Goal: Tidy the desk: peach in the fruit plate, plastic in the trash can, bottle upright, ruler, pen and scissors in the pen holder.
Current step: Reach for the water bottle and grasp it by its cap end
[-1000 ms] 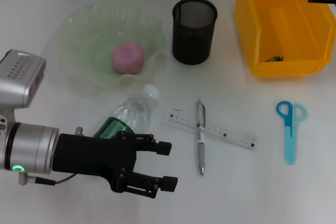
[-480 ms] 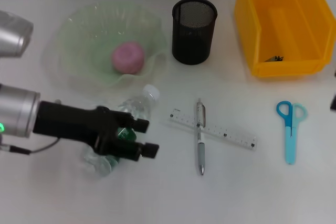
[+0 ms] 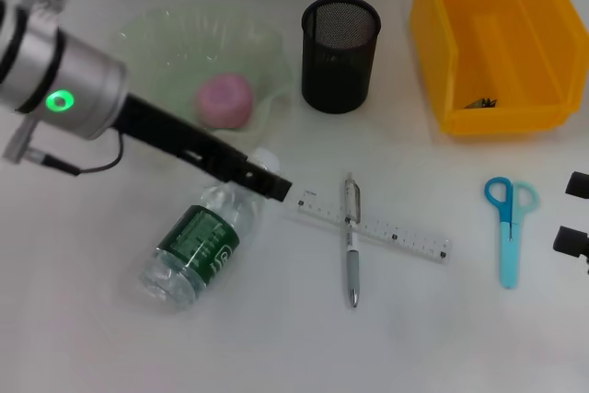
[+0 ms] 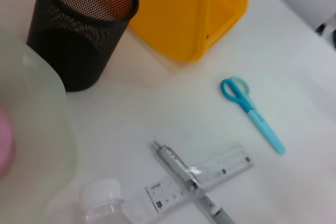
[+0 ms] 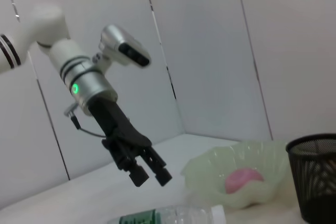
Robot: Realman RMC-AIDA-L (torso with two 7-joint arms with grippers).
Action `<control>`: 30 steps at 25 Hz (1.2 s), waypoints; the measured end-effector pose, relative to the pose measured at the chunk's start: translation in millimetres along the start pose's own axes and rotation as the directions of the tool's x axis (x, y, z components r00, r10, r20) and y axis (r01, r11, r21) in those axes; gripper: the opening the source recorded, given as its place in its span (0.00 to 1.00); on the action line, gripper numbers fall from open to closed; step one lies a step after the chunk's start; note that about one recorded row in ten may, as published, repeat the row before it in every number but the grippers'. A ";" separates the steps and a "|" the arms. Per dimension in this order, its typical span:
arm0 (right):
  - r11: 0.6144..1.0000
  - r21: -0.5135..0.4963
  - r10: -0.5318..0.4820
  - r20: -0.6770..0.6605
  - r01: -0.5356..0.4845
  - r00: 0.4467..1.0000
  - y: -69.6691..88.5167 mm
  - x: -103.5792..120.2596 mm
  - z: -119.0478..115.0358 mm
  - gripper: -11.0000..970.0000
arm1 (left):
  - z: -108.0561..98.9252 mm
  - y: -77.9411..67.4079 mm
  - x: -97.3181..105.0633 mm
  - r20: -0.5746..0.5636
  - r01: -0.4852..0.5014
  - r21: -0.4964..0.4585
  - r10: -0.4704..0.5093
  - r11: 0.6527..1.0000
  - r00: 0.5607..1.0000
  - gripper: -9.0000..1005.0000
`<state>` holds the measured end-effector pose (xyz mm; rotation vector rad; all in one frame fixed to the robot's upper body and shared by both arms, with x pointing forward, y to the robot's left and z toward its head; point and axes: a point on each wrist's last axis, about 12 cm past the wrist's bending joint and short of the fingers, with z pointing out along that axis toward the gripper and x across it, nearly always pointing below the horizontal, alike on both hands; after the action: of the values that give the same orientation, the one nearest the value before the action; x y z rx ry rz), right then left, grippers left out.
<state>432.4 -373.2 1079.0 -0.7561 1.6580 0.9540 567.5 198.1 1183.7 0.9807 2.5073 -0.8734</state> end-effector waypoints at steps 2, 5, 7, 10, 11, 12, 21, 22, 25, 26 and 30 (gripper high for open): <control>1.000 0.007 0.001 -0.011 -0.001 1.000 -2.1 0.9 2.0 0.83 | 4.5 -7.1 -13.8 -0.024 -0.006 -0.040 0.005 0.999 1.000 0.83; 1.000 0.027 0.002 -0.022 -0.001 1.000 -5.5 2.4 5.7 0.82 | 17.3 -19.2 -32.3 -0.076 -0.047 -0.097 0.039 0.994 0.996 0.83; 0.999 0.039 0.003 -0.027 -0.002 1.000 -7.1 3.3 7.0 0.82 | 22.0 -22.9 -37.1 -0.092 -0.061 -0.119 0.050 0.991 0.994 0.82; 0.999 0.047 0.009 -0.026 -0.008 1.000 -7.6 6.4 9.9 0.82 | 36.4 -29.8 -45.2 -0.129 -0.108 -0.199 0.084 0.974 0.988 0.82; 0.999 0.047 0.012 -0.019 -0.011 1.000 -6.9 8.9 11.7 0.82 | 41.8 -31.8 -46.5 -0.139 -0.128 -0.226 0.098 0.966 0.985 0.82; 0.999 0.047 0.012 -0.019 -0.011 1.000 -6.9 8.9 11.7 0.82 | 41.8 -31.8 -46.5 -0.139 -0.128 -0.226 0.098 0.966 0.985 0.82; 0.997 0.054 0.047 0.002 -0.047 0.999 -5.7 14.6 16.1 0.82 | 72.4 -55.1 -47.3 -0.232 -0.319 -0.355 0.248 0.879 0.941 0.82; 0.997 0.054 0.047 0.002 -0.047 0.999 -5.7 14.6 16.1 0.82 | 73.7 -56.1 -46.9 -0.230 -0.327 -0.364 0.256 0.872 0.939 0.82; 0.997 0.056 0.060 0.012 -0.061 0.998 -5.1 15.6 17.0 0.82 | 74.1 -56.5 -46.7 -0.229 -0.329 -0.367 0.259 0.870 0.938 0.82; 0.996 0.063 0.064 0.018 -0.065 0.998 -5.5 16.1 16.9 0.82 | 74.9 -57.0 -46.2 -0.230 -0.333 -0.368 0.262 0.868 0.937 0.82; 0.995 0.076 0.066 0.026 -0.068 0.997 -6.4 16.2 16.7 0.82 | 78.3 -56.2 -42.5 -0.250 -0.339 -0.366 0.259 0.867 0.933 0.82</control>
<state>441.1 -362.2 1059.4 -0.6392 1.6988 0.9375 563.9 94.0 1168.1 1.3055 2.4433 -0.1562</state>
